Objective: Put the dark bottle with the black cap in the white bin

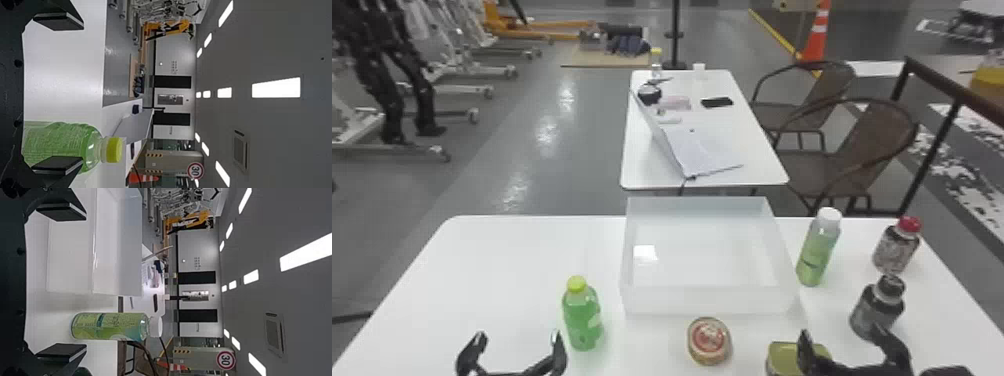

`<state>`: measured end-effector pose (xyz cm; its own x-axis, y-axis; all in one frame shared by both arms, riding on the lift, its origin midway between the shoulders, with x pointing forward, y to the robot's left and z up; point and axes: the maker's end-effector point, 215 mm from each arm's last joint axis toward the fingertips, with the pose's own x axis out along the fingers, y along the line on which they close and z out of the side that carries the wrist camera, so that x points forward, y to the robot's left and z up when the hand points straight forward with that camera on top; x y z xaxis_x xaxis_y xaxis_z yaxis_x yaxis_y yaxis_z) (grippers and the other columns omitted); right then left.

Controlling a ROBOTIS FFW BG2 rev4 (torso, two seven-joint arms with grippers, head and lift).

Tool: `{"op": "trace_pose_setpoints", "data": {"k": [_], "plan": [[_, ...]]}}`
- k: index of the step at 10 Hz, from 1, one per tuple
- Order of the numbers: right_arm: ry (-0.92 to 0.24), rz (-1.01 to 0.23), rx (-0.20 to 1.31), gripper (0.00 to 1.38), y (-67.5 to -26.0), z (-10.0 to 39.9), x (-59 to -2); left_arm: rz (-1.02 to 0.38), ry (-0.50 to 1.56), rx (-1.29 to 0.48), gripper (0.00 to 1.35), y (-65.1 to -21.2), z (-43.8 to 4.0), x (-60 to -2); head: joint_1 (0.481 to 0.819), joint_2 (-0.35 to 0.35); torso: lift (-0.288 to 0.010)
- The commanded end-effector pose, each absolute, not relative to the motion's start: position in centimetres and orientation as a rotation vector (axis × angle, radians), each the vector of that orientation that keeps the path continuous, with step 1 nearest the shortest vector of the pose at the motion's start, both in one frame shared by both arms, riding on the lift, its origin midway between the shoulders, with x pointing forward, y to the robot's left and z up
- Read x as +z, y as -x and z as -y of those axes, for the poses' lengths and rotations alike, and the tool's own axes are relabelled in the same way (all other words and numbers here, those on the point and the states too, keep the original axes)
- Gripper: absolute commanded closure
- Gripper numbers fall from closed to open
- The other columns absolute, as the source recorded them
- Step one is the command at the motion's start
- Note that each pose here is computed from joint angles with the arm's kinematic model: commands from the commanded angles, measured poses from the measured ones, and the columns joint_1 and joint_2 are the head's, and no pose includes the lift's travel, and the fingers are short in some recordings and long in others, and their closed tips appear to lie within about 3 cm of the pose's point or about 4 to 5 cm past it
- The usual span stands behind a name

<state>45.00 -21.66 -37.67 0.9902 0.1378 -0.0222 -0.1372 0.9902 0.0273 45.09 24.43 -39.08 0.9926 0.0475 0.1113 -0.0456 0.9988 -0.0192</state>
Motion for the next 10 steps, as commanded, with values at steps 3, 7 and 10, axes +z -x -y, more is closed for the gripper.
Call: {"op": "trace_pose_setpoints", "data": {"k": [3,7,10], "plan": [[-0.059,-0.020,0.127,0.12,-46.1,21.9,-37.2,0.112,0.022,0.049,0.10,-45.1,-24.4,-39.1,0.549,0.000,-0.100],[-0.017,0.030,0.058,0.12,-50.1,26.4,-33.1,0.112,0.024,0.048,0.10,-45.2,-24.3,-39.0,0.549,0.000,-0.100],[0.038,0.042,-0.010,0.12,-51.6,30.9,-30.6,0.110,0.025,0.050,0.10,-45.2,-24.4,-39.1,0.549,0.000,-0.100]]}}
